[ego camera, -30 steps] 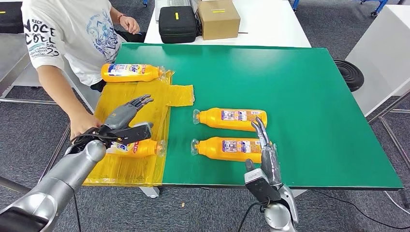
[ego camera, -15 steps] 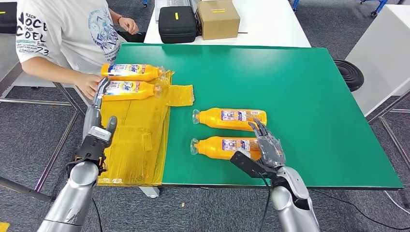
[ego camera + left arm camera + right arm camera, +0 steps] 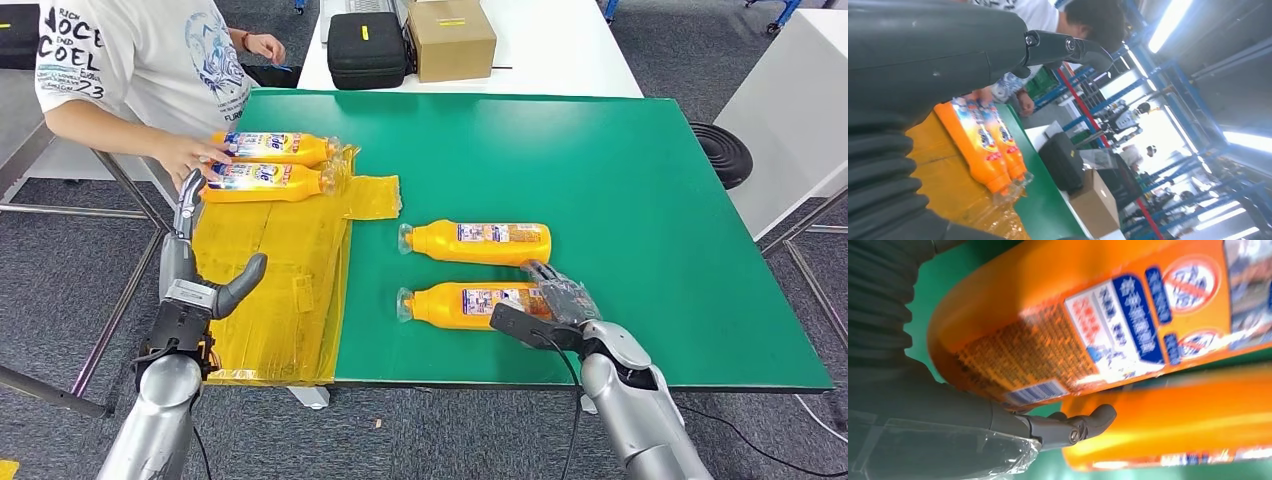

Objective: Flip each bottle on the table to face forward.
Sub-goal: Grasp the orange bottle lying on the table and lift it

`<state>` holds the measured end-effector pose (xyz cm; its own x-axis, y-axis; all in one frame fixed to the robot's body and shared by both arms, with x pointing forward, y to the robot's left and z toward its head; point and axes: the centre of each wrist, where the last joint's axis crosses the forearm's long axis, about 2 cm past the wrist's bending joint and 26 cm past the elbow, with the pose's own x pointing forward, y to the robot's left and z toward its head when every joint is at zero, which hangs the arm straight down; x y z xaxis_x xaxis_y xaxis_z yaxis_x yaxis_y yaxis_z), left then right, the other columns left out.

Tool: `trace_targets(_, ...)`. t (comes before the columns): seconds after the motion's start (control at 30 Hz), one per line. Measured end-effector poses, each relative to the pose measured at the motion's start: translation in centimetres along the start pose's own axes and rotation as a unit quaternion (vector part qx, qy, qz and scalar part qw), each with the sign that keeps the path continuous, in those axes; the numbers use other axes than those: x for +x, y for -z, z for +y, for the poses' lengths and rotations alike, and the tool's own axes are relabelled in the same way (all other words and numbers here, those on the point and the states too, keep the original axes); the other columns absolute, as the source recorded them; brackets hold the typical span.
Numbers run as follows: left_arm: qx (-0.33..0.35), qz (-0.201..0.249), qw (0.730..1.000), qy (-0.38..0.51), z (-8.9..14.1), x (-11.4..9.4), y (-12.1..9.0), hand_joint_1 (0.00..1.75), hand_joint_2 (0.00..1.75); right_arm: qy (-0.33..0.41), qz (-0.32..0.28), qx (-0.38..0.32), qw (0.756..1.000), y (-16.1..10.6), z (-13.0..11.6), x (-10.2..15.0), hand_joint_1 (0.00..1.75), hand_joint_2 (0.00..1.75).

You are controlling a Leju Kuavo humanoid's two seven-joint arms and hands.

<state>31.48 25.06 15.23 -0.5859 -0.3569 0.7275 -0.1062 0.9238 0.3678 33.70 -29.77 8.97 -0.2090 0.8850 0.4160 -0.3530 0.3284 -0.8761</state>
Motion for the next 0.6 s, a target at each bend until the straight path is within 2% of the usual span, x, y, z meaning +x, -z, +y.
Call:
trace_targets(0.33,0.026,0.029,0.999,0.012,0.8,-0.1,-0.9,0.00,1.75,-0.018,-0.031,0.051,0.998,3.9,-1.8,1.0,0.00,1.75)
trace_targets(0.4,0.031,0.033,0.999,0.012,0.9,-0.2,-0.9,0.00,1.75,-0.018,-0.037,0.059,0.997,4.3,-1.9,1.1,0.05,1.75)
trace_targets(0.43,0.034,0.034,0.999,0.012,1.0,-0.2,-0.9,0.00,1.75,-0.018,-0.039,0.063,0.997,4.5,-1.9,1.1,0.23,1.75)
trace_targets(0.53,0.039,0.038,0.998,0.010,1.2,-0.3,-0.9,0.00,1.75,-0.018,-0.042,0.070,0.997,4.8,-2.0,1.1,1.32,1.75)
trace_targets(0.57,0.040,0.039,0.998,0.009,1.2,-0.4,-0.9,0.00,1.75,-0.018,-0.043,0.071,0.996,4.9,-2.0,1.1,1.55,1.75)
trace_targets(0.6,0.041,0.041,0.998,0.008,1.2,-0.4,-1.0,0.00,1.75,-0.017,-0.044,0.072,0.996,4.9,-2.0,1.0,1.64,1.75)
